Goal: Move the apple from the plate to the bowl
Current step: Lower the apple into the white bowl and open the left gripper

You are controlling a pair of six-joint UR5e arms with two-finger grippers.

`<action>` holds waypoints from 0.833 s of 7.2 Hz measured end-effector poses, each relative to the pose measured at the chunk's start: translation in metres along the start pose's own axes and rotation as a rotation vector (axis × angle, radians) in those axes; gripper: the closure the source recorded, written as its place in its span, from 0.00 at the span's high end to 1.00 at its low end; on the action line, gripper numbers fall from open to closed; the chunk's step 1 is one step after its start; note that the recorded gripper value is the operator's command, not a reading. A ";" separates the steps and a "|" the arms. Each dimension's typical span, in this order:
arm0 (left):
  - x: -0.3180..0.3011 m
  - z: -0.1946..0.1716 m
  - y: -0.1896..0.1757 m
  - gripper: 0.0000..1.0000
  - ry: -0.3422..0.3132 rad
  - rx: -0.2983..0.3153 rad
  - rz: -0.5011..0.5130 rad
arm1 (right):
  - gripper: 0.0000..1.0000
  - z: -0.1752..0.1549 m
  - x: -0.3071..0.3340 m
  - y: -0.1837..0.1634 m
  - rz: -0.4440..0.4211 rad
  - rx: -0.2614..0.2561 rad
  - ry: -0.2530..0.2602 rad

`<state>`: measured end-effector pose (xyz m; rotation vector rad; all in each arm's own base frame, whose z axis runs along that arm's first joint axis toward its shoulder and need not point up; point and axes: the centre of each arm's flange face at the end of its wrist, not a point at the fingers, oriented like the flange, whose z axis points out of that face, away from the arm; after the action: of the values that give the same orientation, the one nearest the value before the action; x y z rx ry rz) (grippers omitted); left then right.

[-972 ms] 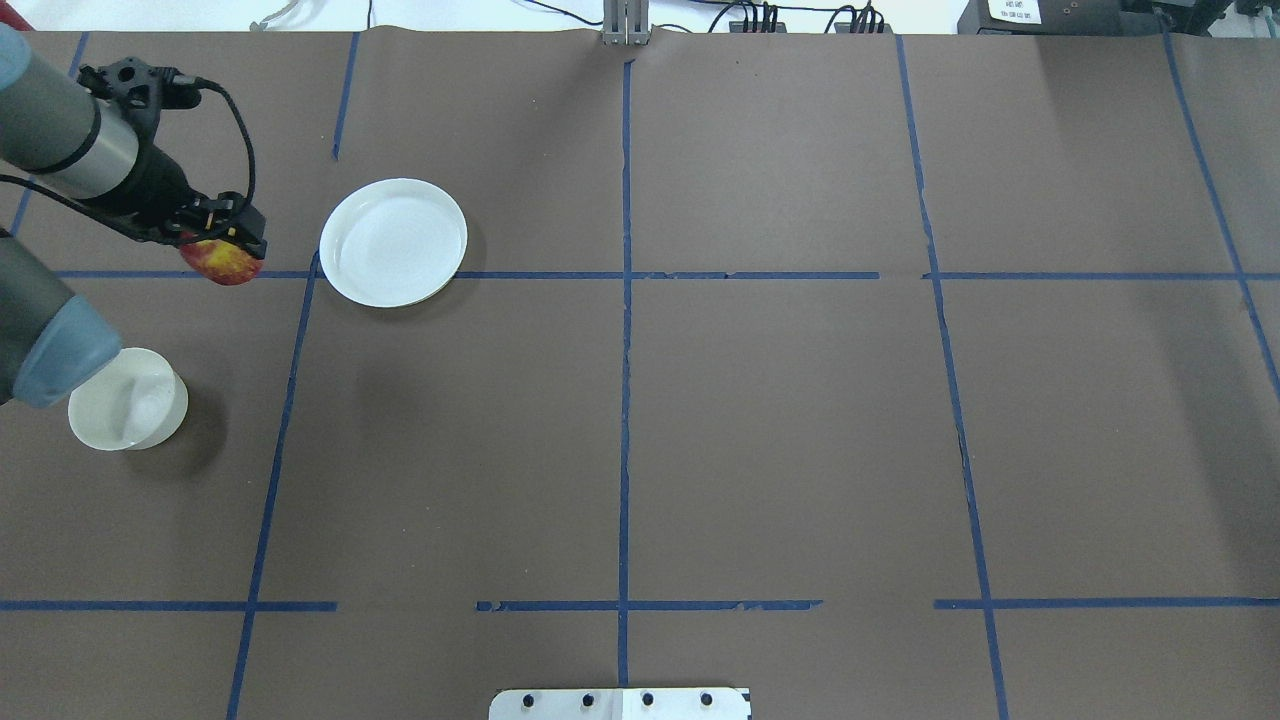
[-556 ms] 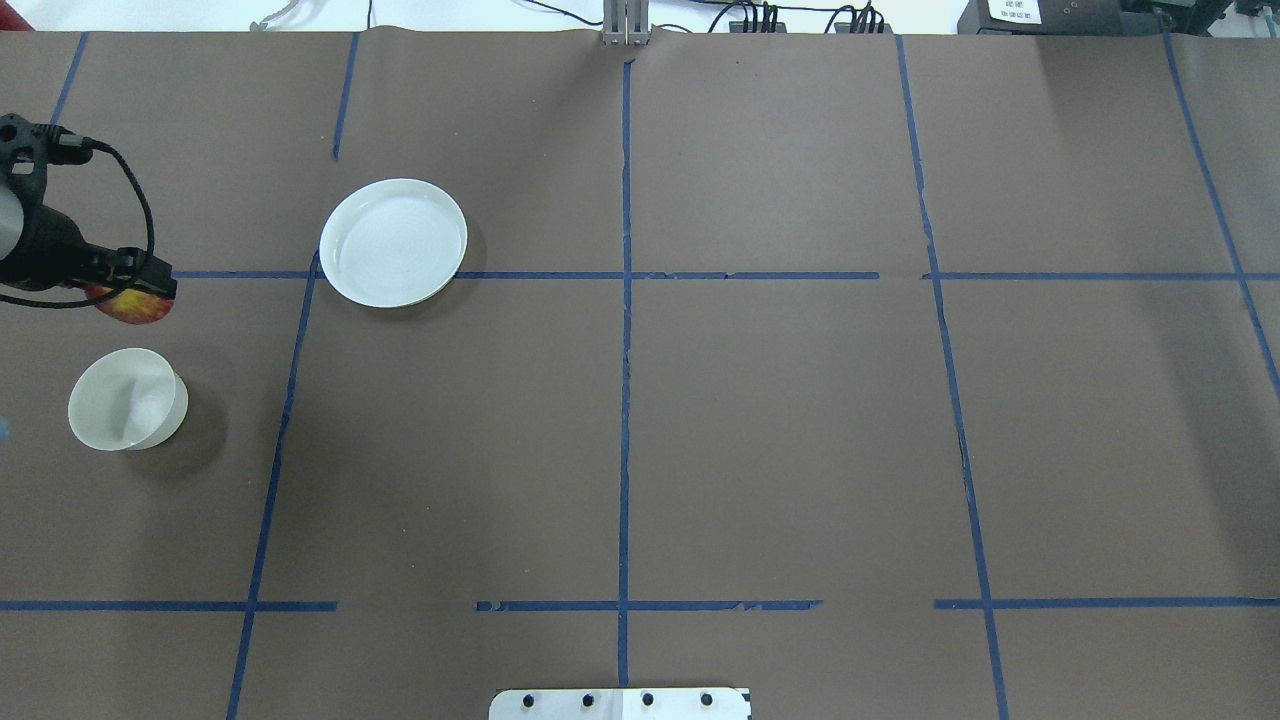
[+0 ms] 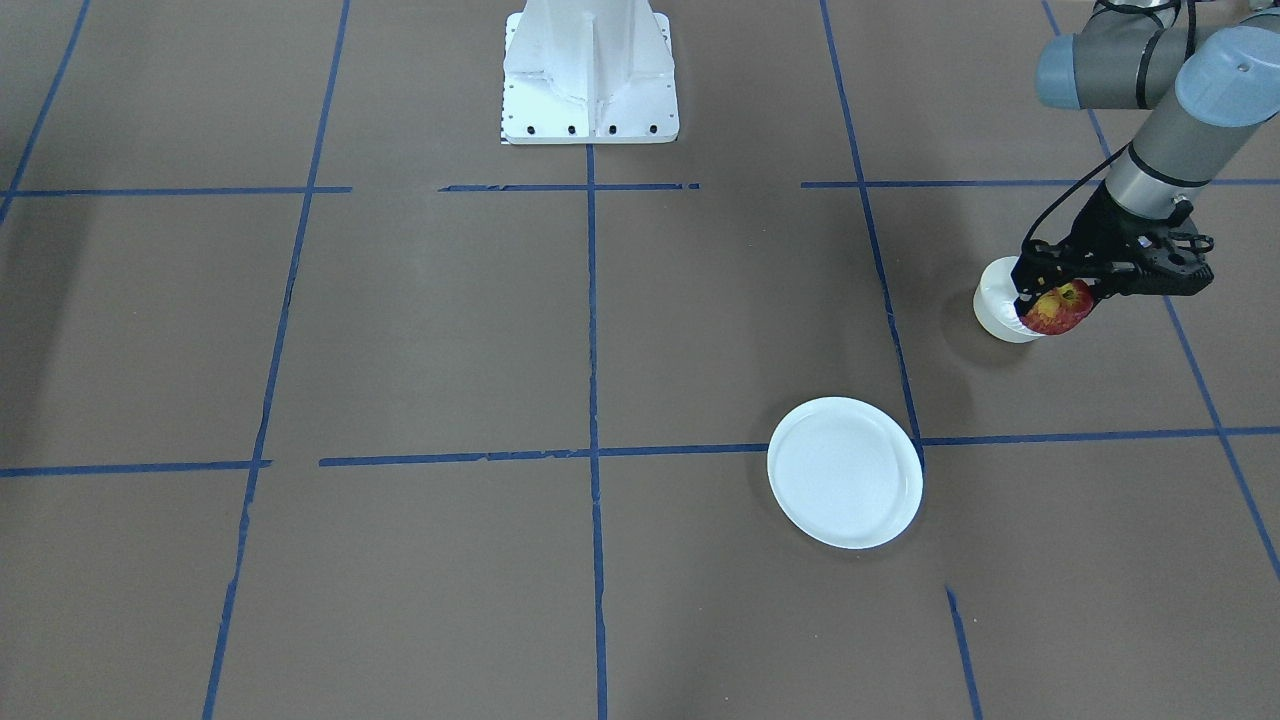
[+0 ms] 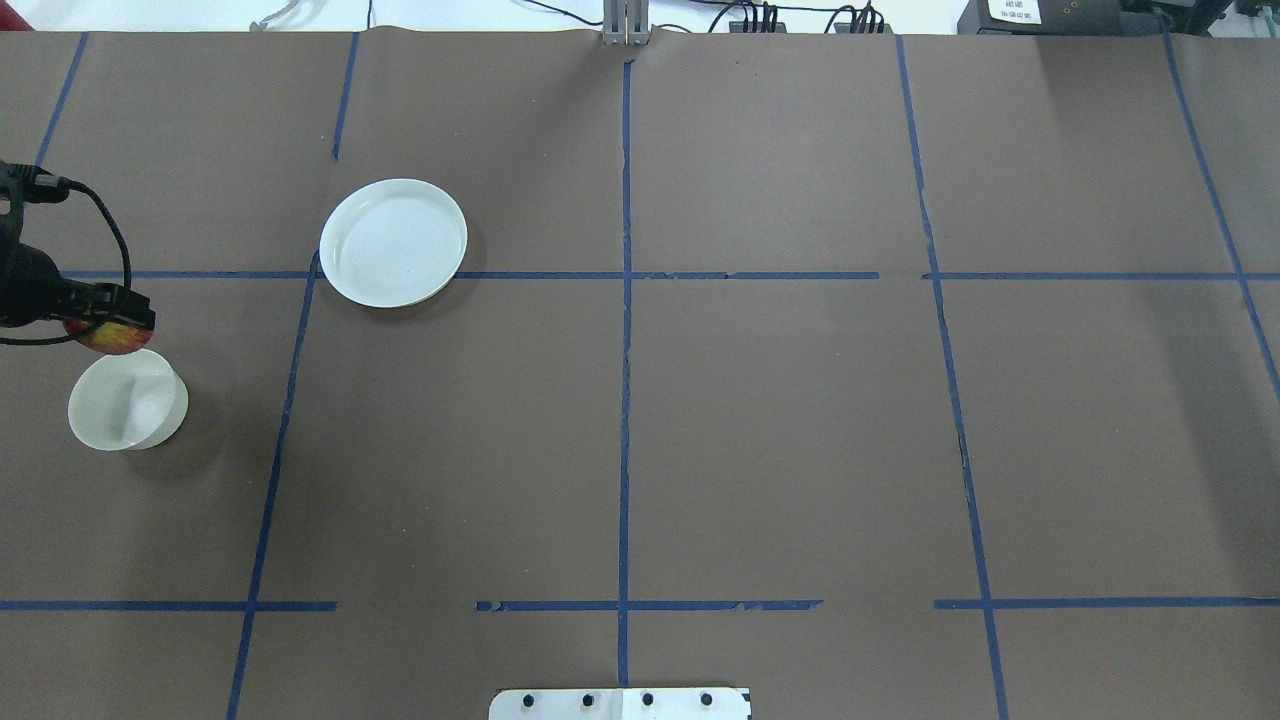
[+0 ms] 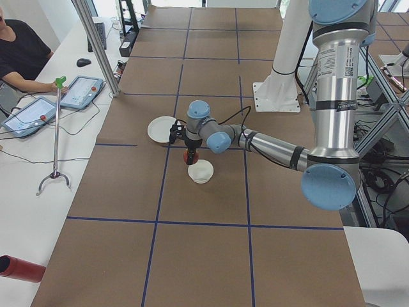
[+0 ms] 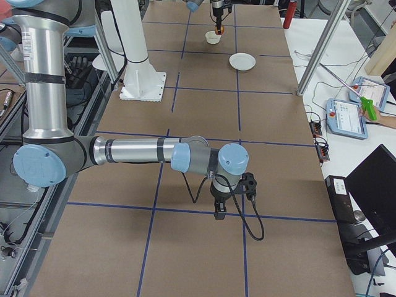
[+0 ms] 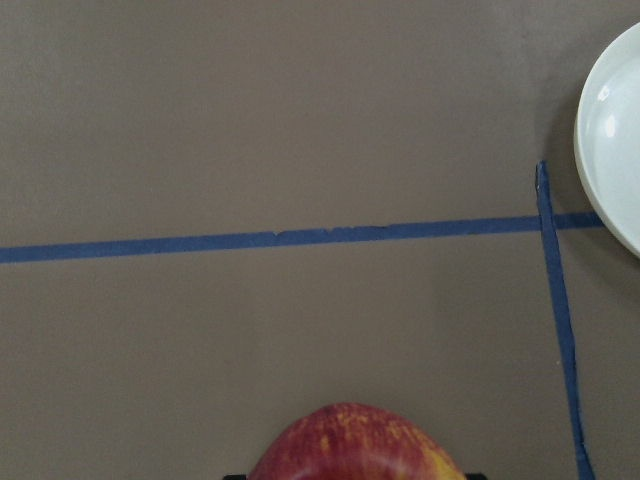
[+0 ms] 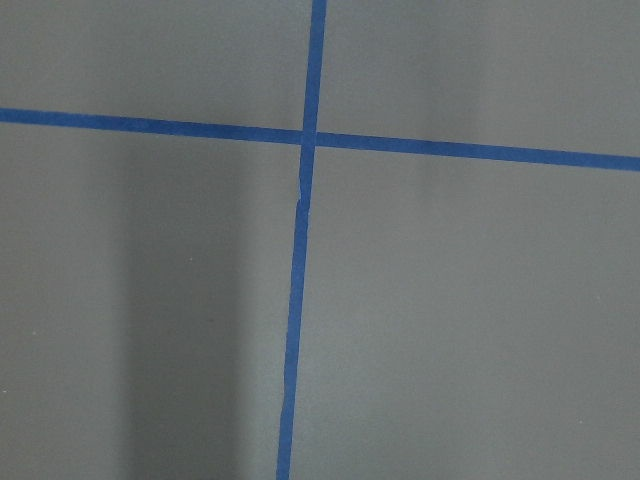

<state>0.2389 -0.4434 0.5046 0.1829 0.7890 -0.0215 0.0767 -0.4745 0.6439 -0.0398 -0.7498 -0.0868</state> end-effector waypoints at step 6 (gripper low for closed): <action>-0.020 0.017 0.038 0.16 -0.018 -0.033 -0.007 | 1.00 0.000 0.000 0.000 0.000 0.000 0.000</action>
<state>0.2397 -0.4103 0.5365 0.1482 0.7719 -0.0171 0.0767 -0.4747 0.6437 -0.0397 -0.7498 -0.0868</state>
